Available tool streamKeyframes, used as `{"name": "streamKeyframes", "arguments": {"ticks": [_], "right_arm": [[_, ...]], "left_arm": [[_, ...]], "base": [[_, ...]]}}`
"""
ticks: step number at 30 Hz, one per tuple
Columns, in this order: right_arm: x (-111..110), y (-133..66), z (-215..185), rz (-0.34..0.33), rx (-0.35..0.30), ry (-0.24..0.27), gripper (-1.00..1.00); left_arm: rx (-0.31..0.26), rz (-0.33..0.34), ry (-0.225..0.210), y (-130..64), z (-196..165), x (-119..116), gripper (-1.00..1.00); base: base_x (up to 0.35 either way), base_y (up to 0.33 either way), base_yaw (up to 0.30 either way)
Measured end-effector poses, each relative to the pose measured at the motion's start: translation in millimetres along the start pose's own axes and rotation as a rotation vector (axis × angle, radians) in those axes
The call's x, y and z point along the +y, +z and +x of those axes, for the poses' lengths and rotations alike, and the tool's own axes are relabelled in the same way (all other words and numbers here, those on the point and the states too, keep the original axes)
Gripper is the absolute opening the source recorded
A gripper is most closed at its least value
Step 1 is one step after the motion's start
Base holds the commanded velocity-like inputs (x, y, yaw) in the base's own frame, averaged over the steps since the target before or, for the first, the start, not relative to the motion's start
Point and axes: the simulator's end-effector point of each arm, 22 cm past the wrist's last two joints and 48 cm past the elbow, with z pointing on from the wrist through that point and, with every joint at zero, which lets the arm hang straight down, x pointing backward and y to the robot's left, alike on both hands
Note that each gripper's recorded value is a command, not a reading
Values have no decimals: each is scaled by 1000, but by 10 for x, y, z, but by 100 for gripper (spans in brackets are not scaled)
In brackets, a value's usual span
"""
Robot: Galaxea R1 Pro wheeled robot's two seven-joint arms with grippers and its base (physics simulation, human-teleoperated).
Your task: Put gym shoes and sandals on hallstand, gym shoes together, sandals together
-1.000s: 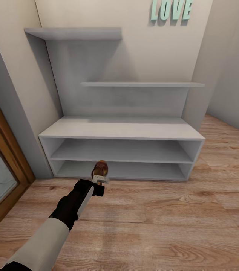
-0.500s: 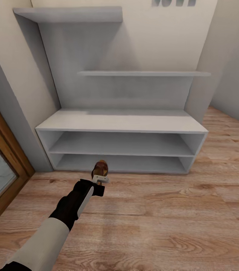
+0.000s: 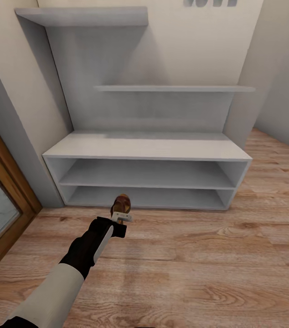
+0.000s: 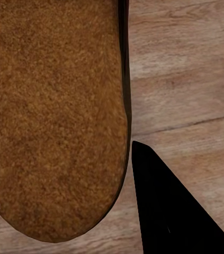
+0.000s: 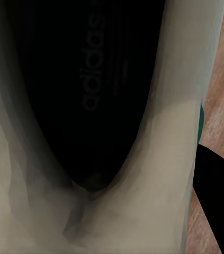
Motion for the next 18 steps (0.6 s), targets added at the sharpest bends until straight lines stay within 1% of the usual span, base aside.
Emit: {"name": "streamKeyframes", "arguments": {"ticks": [7, 18], "right_arm": [[0, -1, 0, 0, 0, 1, -100], [-15, 1, -8, 3, -2, 2, -100]], "left_arm": [[1, -1, 0, 1, 6, 1, -100], [0, -1, 0, 3, 4, 1, -100]], "base": [[173, 0, 0], [9, 0, 0]]}}
